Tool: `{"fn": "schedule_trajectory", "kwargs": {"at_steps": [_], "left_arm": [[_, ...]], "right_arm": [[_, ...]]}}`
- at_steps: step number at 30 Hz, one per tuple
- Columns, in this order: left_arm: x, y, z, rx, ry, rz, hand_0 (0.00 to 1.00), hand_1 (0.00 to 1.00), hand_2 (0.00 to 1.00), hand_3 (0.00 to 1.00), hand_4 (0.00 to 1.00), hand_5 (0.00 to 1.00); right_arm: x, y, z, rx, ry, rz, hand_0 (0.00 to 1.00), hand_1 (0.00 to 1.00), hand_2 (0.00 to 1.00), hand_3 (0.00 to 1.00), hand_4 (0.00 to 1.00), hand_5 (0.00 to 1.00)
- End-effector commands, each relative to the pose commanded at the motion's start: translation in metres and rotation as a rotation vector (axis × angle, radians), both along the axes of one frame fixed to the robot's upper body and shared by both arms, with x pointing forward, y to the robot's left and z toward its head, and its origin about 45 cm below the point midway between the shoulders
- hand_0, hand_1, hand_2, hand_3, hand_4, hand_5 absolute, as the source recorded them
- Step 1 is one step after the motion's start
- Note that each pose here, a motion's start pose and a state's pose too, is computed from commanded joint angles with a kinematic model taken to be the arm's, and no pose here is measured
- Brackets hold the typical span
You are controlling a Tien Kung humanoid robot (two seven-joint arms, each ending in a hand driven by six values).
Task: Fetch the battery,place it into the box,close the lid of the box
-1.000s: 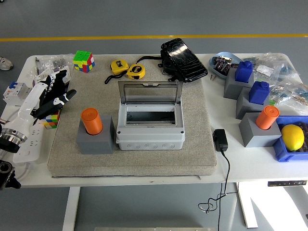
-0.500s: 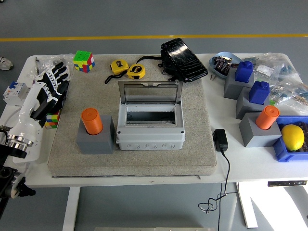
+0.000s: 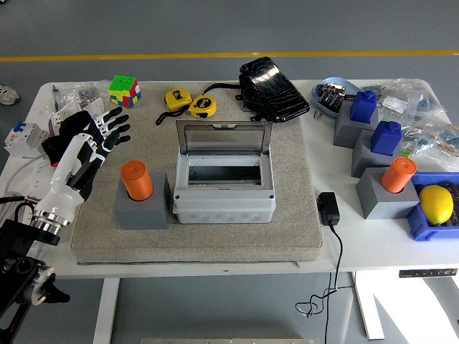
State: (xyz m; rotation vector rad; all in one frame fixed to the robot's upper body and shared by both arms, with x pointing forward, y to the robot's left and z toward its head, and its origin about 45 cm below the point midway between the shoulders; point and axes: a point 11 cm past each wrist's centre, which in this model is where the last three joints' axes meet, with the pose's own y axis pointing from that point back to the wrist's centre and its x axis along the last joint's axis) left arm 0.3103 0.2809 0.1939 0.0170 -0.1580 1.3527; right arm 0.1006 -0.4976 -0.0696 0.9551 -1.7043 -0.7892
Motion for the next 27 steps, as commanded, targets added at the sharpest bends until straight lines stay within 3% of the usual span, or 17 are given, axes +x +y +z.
{"fn": "schedule_trajectory", "kwargs": {"at_steps": [25, 26, 27], "left_arm": [[-0.0012, -0.006, -0.022, 0.112, 0.045, -0.029, 0.773, 0.847, 0.858, 0.861, 0.998, 0.696], [-0.0015, -0.006, -0.022, 0.115, 0.042, -0.029, 0.767, 0.848, 0.867, 0.875, 0.998, 0.567], [-0.0016, -0.007, -0.022, 0.117, 0.039, -0.028, 0.767, 0.848, 0.867, 0.875, 0.998, 0.567]], "right_arm": [[0.001, 0.000, 0.000, -0.001, -0.002, -0.003, 0.854, 0.817, 0.791, 0.817, 0.998, 0.998], [0.001, 0.000, 0.000, -0.001, -0.003, -0.003, 0.854, 0.817, 0.791, 0.817, 0.998, 0.998], [0.002, 0.000, 0.000, -0.001, -0.003, -0.003, 0.854, 0.817, 0.791, 0.817, 0.998, 0.998]]}}
